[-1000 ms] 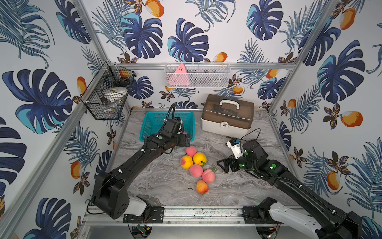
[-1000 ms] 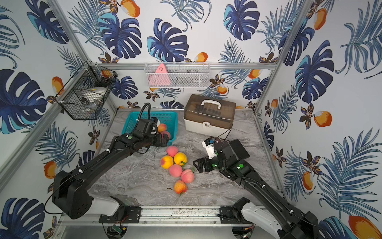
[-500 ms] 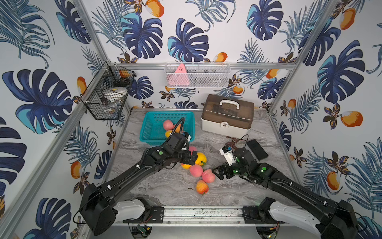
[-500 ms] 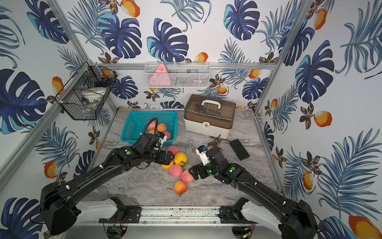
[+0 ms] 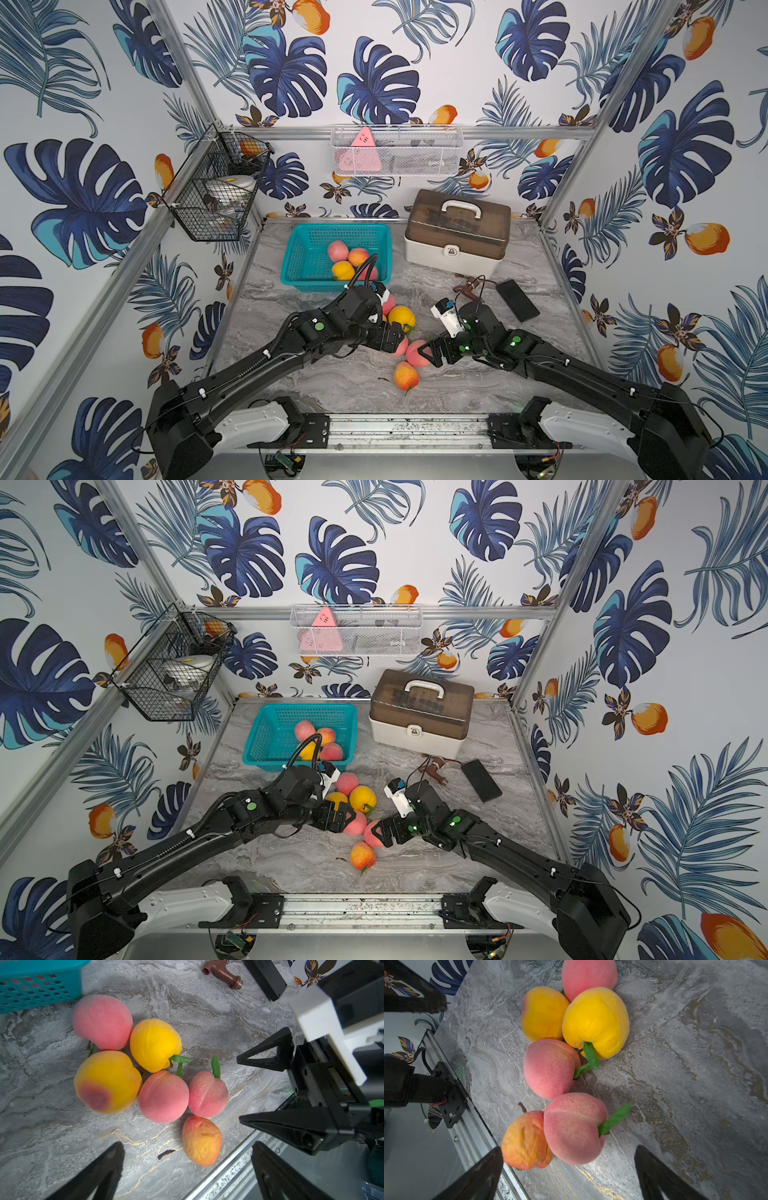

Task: Put the peaches into the basket
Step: Pick up the peach from the center of the board.

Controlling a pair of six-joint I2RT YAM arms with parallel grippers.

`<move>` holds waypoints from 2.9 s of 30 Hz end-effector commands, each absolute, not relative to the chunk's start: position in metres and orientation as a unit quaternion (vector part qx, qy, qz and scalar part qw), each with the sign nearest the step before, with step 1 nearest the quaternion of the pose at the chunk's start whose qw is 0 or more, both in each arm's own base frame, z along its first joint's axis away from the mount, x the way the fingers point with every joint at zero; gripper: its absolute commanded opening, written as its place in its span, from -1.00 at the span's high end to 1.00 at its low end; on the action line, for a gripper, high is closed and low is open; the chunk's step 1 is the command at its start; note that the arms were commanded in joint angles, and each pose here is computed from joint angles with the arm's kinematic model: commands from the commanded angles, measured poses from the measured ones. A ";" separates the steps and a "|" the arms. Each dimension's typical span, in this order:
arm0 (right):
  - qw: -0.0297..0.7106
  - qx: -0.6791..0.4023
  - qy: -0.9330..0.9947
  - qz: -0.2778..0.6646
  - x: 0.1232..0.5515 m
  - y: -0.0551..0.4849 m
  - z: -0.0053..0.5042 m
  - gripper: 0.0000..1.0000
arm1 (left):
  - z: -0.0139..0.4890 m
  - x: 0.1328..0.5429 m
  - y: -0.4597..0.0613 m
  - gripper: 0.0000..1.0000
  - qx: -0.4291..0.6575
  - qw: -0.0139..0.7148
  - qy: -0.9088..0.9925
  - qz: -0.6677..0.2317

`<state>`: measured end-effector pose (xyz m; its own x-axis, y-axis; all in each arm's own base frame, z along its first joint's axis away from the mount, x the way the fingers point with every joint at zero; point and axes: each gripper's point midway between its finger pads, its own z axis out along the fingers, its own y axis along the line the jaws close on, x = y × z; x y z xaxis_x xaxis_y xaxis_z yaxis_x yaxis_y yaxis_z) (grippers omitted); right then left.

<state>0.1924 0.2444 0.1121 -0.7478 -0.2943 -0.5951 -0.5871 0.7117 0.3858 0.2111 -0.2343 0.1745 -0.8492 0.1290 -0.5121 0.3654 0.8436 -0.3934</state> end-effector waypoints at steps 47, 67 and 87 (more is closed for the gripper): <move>0.219 -0.176 0.892 0.354 0.132 0.226 0.087 -1.00 | 0.066 0.147 -0.293 -0.91 0.179 0.133 0.946 -0.234; 0.245 -0.169 0.892 0.340 0.140 0.220 0.097 -1.00 | 0.044 0.147 -0.292 -0.45 0.172 0.124 0.953 -0.216; 0.296 -0.190 0.873 0.337 0.156 0.228 0.142 -1.00 | 0.093 0.151 -0.275 -0.13 0.185 0.163 0.948 -0.202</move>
